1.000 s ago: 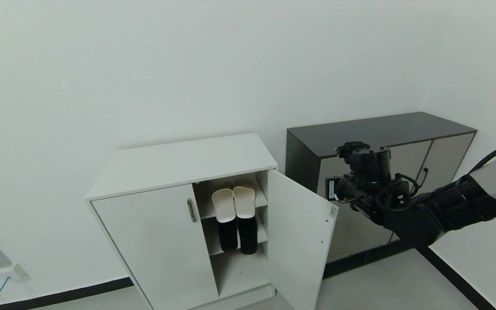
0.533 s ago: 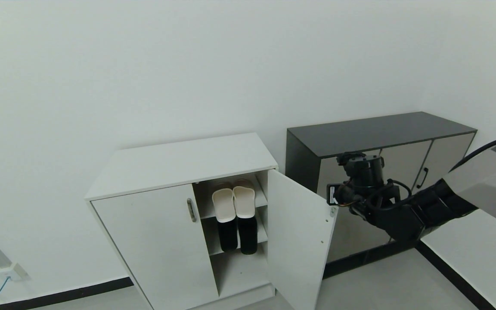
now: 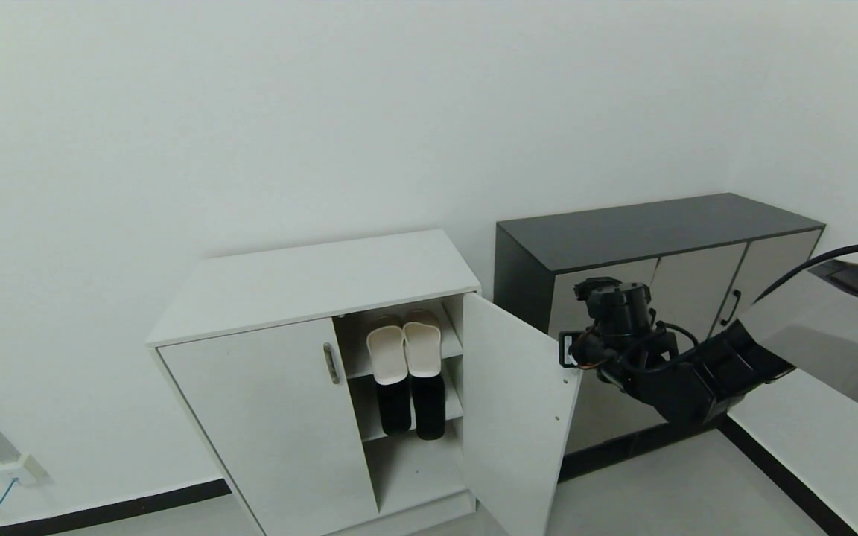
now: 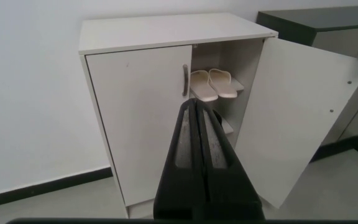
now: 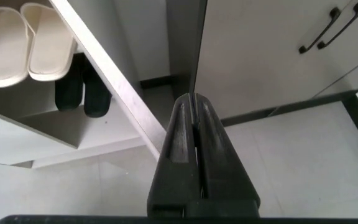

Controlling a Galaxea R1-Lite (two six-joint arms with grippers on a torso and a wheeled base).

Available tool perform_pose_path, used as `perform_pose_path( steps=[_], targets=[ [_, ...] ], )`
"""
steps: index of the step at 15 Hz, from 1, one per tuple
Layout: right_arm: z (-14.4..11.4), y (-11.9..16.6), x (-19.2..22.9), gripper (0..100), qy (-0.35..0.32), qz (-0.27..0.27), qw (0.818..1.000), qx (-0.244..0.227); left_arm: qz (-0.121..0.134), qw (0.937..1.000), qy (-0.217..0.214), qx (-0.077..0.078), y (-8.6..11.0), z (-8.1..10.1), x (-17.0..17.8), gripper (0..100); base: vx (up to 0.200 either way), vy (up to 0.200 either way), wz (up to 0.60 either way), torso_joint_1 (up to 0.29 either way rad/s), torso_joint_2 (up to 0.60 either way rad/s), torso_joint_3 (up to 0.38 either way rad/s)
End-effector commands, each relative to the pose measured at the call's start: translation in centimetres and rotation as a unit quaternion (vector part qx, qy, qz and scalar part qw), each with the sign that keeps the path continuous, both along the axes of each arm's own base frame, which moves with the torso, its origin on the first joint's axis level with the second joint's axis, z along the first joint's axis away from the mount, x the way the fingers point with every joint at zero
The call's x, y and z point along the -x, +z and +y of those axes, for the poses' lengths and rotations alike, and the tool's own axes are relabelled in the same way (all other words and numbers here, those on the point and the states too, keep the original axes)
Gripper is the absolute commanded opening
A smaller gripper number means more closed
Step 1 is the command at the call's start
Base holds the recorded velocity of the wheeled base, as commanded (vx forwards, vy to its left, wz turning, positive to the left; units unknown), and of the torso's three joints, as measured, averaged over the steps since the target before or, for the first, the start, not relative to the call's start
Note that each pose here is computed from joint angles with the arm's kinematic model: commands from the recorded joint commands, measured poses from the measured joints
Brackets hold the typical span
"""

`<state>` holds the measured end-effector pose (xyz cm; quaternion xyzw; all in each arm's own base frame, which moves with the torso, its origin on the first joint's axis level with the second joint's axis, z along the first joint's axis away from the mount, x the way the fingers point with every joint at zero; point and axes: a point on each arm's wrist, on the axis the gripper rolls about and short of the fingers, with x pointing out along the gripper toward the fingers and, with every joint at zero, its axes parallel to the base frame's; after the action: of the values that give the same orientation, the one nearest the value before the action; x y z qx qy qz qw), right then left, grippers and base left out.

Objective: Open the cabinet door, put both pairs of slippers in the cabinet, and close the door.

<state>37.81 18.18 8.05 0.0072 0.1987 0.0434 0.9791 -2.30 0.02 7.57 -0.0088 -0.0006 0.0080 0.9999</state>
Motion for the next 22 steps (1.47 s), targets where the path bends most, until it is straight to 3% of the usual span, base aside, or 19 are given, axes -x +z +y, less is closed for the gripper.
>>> perform_pose_path(
  steps=[1, 5, 12, 20, 22],
  targets=[
    [0.5, -0.4, 0.3, 0, 0.007, 0.006, 1.0, 0.003, 0.001, 1.0, 0.0, 0.0, 0.0, 0.0, 0.0, 0, 0.0, 0.0, 0.0, 0.0, 0.0, 0.0],
    [2.0, -0.7, 1.6, 0, 0.029, 0.014, 0.999, 0.006, 0.001, 1.0, 0.0, 0.0, 0.0, 0.0, 0.0, 0, 0.0, 0.0, 0.0, 0.0, 0.0, 0.0],
    [5.7, 1.2, 6.5, 0, 0.093, 0.01, 0.995, -0.016, 0.001, 1.0, 0.0, 0.0, 0.0, 0.0, 0.0, 0, 0.0, 0.0, 0.0, 0.0, 0.0, 0.0],
    [5.7, 2.6, 9.2, 0, 0.122, 0.001, 0.992, 0.001, 0.001, 1.0, 0.0, 0.0, 0.0, 0.0, 0.0, 0, 0.0, 0.0, 0.0, 0.0, 0.0, 0.0],
    [5.8, 2.4, 9.5, 0, 0.128, 0.004, 0.992, 0.006, 0.001, 1.0, 0.0, 0.0, 0.0, 0.0, 0.0, 0, 0.0, 0.0, 0.6, 0.005, 0.0, 0.005]
  ],
)
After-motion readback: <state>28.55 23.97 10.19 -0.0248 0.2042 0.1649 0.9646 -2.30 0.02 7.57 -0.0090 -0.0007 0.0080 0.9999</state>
